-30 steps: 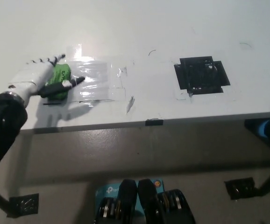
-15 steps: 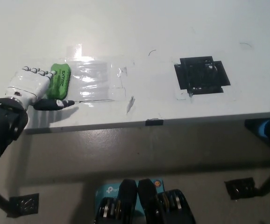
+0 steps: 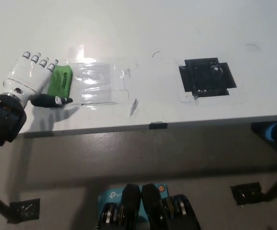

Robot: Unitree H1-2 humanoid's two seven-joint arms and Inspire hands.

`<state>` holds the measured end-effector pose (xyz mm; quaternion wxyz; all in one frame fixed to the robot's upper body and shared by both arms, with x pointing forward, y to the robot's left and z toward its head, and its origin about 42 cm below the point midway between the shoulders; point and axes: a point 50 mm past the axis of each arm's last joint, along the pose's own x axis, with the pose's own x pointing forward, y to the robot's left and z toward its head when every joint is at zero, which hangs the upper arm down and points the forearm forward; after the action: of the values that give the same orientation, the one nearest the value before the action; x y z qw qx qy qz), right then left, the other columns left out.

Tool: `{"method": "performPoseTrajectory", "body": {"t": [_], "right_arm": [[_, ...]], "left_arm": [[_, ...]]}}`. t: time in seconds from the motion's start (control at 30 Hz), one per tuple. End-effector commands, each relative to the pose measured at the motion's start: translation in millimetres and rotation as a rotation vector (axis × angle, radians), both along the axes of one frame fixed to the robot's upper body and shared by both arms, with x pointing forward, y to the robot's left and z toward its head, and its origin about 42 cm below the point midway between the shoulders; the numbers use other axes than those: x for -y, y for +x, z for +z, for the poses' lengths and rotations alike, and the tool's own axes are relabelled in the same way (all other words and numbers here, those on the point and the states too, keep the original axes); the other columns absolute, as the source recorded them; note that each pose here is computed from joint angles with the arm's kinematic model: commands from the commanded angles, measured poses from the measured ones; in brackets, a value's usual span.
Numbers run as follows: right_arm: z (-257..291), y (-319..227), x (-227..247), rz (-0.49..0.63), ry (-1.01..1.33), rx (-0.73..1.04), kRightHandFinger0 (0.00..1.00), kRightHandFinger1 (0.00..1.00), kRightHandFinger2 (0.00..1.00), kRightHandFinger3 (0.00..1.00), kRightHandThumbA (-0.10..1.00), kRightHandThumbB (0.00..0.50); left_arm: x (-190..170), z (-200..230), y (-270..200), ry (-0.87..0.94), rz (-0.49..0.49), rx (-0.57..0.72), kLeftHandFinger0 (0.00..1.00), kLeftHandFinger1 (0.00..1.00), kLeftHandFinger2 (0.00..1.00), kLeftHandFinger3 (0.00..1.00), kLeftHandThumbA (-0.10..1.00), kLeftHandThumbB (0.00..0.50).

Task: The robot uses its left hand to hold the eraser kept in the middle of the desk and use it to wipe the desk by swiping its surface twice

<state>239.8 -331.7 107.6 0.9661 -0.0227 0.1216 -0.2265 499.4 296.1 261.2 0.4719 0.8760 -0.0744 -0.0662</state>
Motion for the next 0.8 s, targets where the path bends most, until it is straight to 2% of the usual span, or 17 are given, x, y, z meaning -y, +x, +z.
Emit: {"method": "performPoseTrajectory", "body": {"t": [0.0,0.27,0.3,0.33,0.5,0.77], "right_arm": [[16.2,3.4,1.7,-0.01,-0.028,0.052,1.0,1.0,1.0,1.0,1.0,0.151],[16.2,2.8,0.8,-0.014,-0.024,0.051,1.0,1.0,1.0,1.0,1.0,0.127],[16.3,3.4,0.9,-0.012,-0.031,0.047,1.0,1.0,1.0,1.0,1.0,0.113],[16.3,3.5,0.8,-0.011,-0.03,0.049,1.0,1.0,1.0,1.0,1.0,0.112],[14.8,5.1,-1.0,-0.016,-0.021,0.055,1.0,1.0,1.0,1.0,1.0,0.132],[18.0,9.0,-1.1,-0.018,-0.018,0.068,1.0,1.0,1.0,1.0,1.0,0.105]], "left_arm": [[6.7,21.4,2.1,-0.01,-0.045,0.084,1.0,1.0,1.0,1.0,1.0,0.445],[5.8,14.2,3.5,-0.093,-0.025,0.052,1.0,1.0,1.0,1.0,1.0,0.455],[3.9,9.7,3.3,-0.163,-0.013,0.026,1.0,1.0,1.0,1.0,1.0,0.479],[3.0,7.6,3.7,-0.18,-0.004,0.012,1.0,1.0,1.0,1.0,1.0,0.482],[2.5,-2.4,2.0,-0.306,-0.023,-0.02,1.0,1.0,1.0,1.0,1.0,0.483],[5.4,-28.3,0.6,-0.4,-0.006,-0.085,1.0,1.0,1.0,1.0,1.0,0.475]]}}
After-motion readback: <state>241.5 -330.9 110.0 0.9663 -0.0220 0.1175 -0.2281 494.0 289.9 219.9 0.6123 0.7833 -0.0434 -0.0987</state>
